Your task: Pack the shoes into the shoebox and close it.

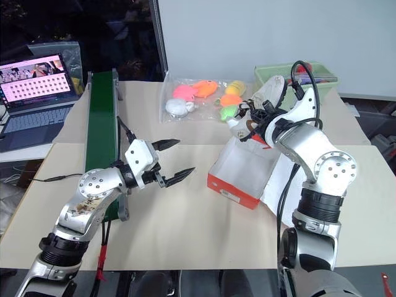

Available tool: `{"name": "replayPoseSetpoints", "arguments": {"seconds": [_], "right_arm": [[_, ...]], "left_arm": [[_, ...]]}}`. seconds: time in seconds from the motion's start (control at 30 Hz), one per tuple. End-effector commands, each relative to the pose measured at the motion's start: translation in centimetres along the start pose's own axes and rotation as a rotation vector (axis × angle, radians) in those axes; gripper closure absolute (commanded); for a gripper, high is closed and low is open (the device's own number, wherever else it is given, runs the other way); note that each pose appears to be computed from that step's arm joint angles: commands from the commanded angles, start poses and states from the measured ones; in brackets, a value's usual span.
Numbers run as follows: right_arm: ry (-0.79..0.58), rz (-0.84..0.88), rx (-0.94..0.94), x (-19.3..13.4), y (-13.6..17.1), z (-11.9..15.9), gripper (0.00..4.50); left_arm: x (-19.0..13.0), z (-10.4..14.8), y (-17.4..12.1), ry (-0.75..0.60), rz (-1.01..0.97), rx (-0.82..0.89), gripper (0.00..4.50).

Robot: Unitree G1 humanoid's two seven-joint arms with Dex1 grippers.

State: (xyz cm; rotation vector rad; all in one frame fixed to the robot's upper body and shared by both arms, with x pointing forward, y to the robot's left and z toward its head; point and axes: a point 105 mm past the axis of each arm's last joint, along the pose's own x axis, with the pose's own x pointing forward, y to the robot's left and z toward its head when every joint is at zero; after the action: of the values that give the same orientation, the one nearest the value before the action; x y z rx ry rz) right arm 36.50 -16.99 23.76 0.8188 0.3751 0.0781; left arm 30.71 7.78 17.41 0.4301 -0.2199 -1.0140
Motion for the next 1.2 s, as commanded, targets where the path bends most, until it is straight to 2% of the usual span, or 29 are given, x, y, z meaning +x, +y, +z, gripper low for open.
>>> {"name": "replayPoseSetpoints", "arguments": {"seconds": [0.03,0.1,0.2,0.5,0.67,0.87,0.93,0.97,1.03,1.1,1.13,1.17,1.2], "right_arm": [[0.047,-0.072,-0.031,-1.9,0.0,0.2,3.65],[0.054,-0.125,-0.065,-2.3,-1.1,0.3,3.65],[0.120,-0.245,-0.126,-2.2,-4.1,-1.1,3.65],[0.296,-0.380,-0.179,-2.2,-10.4,-3.9,3.65],[0.392,-0.367,-0.217,-1.8,-11.2,-4.9,3.65],[0.441,-0.338,-0.222,-0.8,-10.7,-5.6,3.65],[0.437,-0.338,-0.210,-0.6,-10.6,-5.5,2.76],[0.432,-0.331,-0.202,-0.5,-10.3,-5.5,2.62],[0.429,-0.316,-0.199,-0.3,-9.9,-5.5,1.80],[0.429,-0.309,-0.209,-0.1,-9.5,-5.4,1.24],[0.426,-0.298,-0.225,0.0,-9.1,-5.3,0.81],[0.406,-0.274,-0.247,0.1,-8.1,-4.8,0.57],[0.392,-0.257,-0.263,0.2,-7.4,-4.5,0.57]], "left_arm": [[0.5,0.7,-0.6,-0.047,-0.072,0.057,0.05],[1.1,1.1,-1.1,-0.072,-0.095,0.053,0.05],[1.7,1.3,-1.7,-0.102,-0.140,0.047,0.05],[2.0,1.8,-2.3,-0.123,-0.141,0.038,0.05],[1.8,1.9,-2.4,-0.121,-0.130,0.037,0.05],[1.6,1.9,-2.3,-0.116,-0.110,0.038,0.05],[1.5,2.0,-2.2,-0.115,-0.102,0.039,0.00],[1.5,1.9,-2.2,-0.112,-0.100,0.039,0.00],[1.4,1.9,-2.1,-0.109,-0.097,0.039,0.00],[1.4,1.9,-2.0,-0.108,-0.096,0.038,0.00],[1.4,1.9,-2.0,-0.108,-0.094,0.037,0.00],[1.4,1.9,-1.9,-0.108,-0.092,0.038,0.00],[1.5,1.8,-1.8,-0.107,-0.090,0.039,0.00]]}}
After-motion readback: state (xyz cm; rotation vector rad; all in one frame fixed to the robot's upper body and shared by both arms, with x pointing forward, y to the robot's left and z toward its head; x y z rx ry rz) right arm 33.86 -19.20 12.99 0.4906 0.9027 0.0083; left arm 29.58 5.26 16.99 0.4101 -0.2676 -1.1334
